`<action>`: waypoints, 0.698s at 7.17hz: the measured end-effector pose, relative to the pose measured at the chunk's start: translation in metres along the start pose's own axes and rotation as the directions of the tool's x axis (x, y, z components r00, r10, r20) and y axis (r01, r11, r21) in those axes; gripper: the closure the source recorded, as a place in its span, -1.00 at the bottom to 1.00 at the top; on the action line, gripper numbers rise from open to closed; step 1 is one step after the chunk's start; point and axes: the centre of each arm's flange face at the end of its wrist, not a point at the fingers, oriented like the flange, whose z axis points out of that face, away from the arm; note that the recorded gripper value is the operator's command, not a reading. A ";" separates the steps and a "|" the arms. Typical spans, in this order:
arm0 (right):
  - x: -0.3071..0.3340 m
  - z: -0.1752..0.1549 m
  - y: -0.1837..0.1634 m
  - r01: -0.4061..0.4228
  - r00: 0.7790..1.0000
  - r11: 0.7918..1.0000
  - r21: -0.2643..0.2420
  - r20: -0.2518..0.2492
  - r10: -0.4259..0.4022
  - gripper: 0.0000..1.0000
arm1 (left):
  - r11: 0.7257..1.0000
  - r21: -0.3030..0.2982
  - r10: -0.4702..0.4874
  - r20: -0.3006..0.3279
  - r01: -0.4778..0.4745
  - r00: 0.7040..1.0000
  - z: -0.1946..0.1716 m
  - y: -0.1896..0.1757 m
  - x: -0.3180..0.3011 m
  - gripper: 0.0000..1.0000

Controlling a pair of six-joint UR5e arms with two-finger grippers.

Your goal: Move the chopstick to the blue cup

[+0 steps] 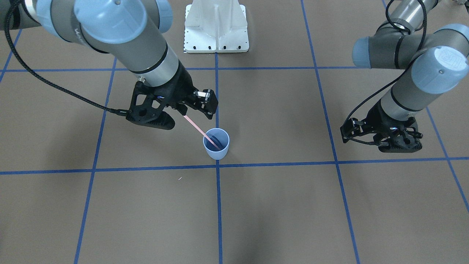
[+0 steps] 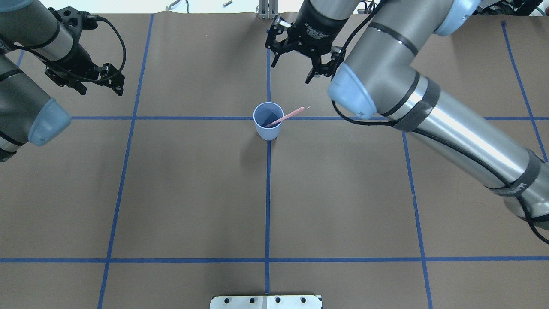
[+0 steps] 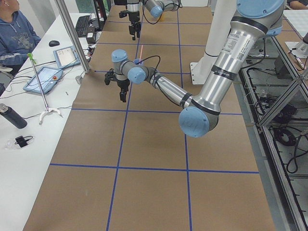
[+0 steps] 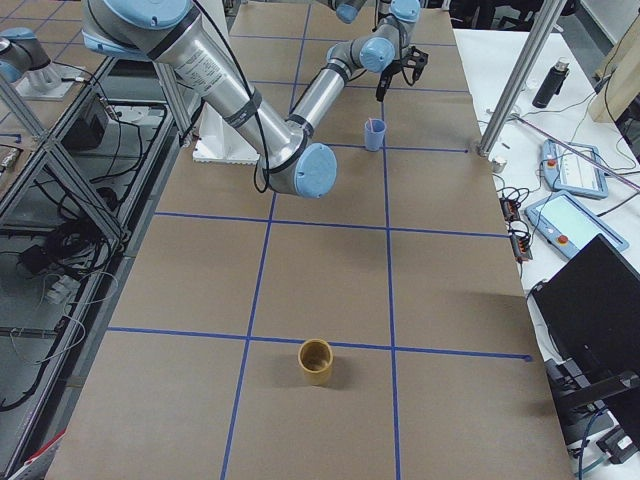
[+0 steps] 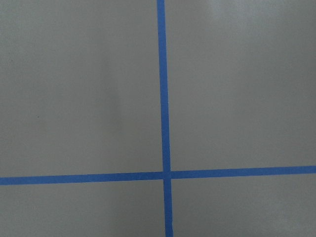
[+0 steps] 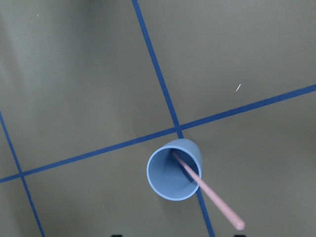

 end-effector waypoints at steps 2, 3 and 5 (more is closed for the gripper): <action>0.106 -0.047 -0.047 0.033 0.999 0.998 0.055 -0.001 -0.033 -1.00 | 1.000 0.015 0.016 0.001 -0.016 1.000 -0.019 -0.004 -0.036 -0.95; 0.172 -0.065 -0.077 0.089 0.996 0.992 0.094 -0.036 -0.086 -1.00 | 0.999 0.011 0.033 -0.006 -0.033 0.999 -0.030 -0.002 -0.074 -0.95; 0.298 -0.079 -0.126 0.265 0.954 0.956 0.126 -0.176 -0.241 -1.00 | 1.000 0.001 0.011 -0.037 -0.010 0.999 -0.050 0.018 -0.133 -0.95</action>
